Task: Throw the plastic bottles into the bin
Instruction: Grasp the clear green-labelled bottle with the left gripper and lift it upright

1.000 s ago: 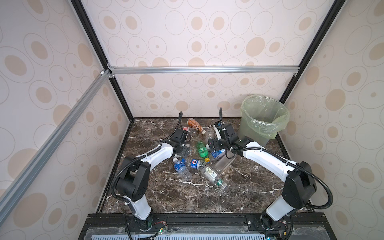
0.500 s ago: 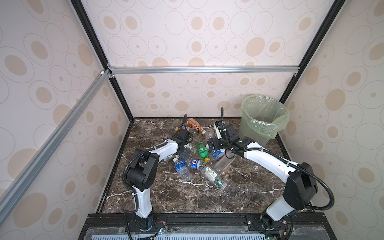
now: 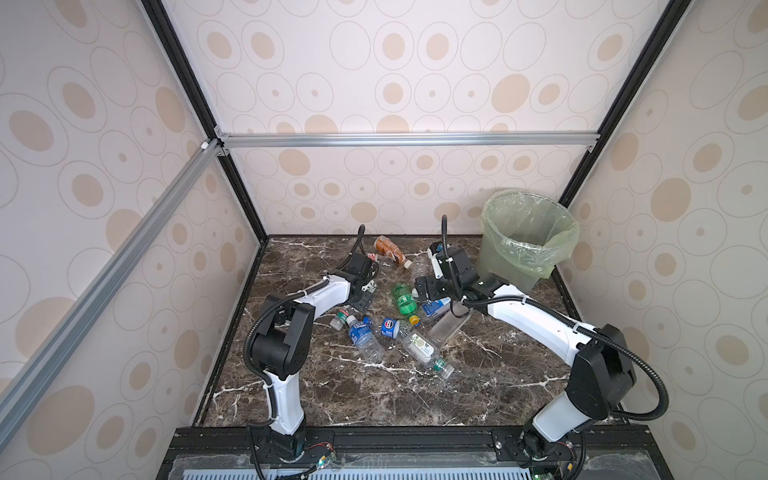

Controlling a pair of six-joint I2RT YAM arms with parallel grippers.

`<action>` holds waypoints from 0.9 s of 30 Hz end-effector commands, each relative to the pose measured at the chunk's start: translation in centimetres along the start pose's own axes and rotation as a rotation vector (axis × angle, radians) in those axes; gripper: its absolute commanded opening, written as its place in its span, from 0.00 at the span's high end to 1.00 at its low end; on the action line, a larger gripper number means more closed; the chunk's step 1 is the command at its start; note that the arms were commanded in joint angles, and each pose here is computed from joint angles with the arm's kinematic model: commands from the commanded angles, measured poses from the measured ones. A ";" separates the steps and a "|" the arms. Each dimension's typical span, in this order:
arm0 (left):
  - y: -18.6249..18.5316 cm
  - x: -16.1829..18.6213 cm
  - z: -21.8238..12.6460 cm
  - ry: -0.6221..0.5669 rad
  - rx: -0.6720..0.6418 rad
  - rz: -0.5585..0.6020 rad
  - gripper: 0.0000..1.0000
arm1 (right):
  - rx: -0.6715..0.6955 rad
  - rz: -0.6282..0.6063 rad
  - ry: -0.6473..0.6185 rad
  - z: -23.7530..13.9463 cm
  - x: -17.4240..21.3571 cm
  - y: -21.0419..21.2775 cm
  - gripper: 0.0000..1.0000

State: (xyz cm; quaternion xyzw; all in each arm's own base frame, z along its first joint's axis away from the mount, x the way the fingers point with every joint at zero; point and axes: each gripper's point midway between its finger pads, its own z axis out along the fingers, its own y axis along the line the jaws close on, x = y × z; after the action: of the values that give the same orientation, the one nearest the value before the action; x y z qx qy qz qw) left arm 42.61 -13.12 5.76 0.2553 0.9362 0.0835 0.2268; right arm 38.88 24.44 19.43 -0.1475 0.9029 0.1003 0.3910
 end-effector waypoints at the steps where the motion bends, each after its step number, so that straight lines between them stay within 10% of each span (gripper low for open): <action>1: 0.0 0.1 0.5 0.014 0.020 0.015 0.26 | -0.002 0.020 -0.029 -0.7 -0.5 0.0 0.00; 27: 1.7 -2.1 -2.3 -0.098 0.036 -0.069 0.52 | -0.039 0.048 0.000 0.1 0.1 0.6 0.00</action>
State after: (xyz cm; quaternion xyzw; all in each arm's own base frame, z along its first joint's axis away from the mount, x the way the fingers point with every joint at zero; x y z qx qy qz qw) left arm 43.65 -12.92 6.40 0.2383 0.9390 0.0543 0.2421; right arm 38.76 24.70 19.31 -0.1407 0.9041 0.1128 0.3874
